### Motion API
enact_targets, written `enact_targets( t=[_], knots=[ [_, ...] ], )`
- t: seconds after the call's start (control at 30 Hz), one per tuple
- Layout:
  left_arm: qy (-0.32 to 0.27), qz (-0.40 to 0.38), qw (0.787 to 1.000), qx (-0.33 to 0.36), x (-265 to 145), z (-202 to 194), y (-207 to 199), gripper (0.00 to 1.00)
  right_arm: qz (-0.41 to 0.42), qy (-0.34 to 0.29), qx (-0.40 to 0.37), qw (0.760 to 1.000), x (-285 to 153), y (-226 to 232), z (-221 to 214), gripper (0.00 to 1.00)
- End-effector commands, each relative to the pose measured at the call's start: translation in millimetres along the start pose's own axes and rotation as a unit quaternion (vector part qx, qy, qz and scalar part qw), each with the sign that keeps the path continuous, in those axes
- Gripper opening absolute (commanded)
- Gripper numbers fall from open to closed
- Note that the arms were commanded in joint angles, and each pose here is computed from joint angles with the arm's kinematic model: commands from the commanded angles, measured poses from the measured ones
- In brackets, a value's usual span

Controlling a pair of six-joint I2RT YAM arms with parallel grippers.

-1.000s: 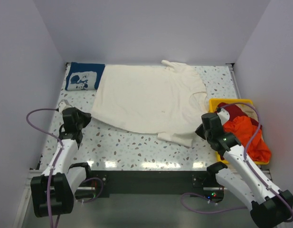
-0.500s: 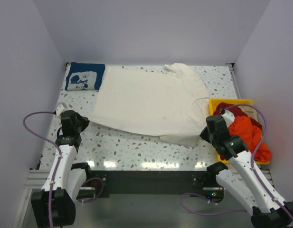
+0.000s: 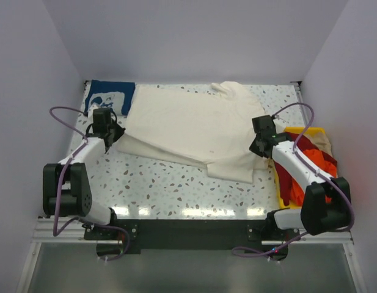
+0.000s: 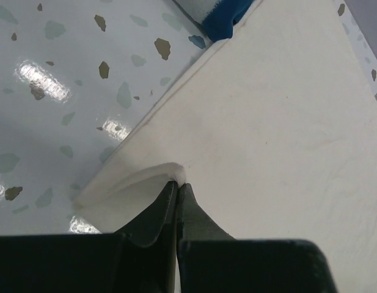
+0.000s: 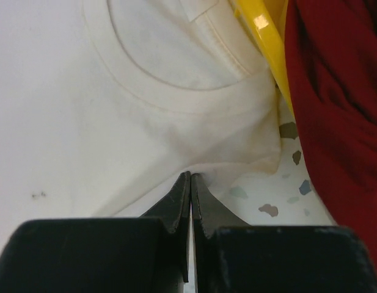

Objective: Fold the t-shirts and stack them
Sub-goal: Fold the tshirt

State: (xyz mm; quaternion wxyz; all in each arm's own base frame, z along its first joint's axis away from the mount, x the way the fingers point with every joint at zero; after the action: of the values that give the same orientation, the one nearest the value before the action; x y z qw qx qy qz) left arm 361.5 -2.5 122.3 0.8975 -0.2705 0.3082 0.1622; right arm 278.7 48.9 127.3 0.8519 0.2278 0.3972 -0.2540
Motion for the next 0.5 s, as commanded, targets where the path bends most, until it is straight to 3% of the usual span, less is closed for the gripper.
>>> enact_targets(
  t=[0.0, 0.47],
  knots=[
    [-0.035, -0.001, 0.999, -0.01, 18.5, 26.0, -15.2, 0.0, 0.03, -0.029, 0.026, 0.999, 8.9, 18.4, 33.1, 0.0],
    [-0.026, 0.011, 1.0, -0.011, 52.9, 36.4, -25.3, 0.0, 0.036, -0.007, 0.051, 0.998, 43.9, 36.1, 56.9, 0.0]
  ],
)
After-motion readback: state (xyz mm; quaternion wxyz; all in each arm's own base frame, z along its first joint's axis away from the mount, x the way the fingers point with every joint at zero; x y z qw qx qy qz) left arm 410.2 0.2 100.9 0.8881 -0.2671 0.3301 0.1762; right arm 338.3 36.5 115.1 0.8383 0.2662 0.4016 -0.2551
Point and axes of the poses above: each gripper's point midway between its finger pads, its own x axis out along the fingers, its own y axis along the line the jaws close on, z = x × y, the point moved 4 cm from there along -x, back along the fingers, and after that the axes turned 8 degrees about x, right-handed, at the moved point
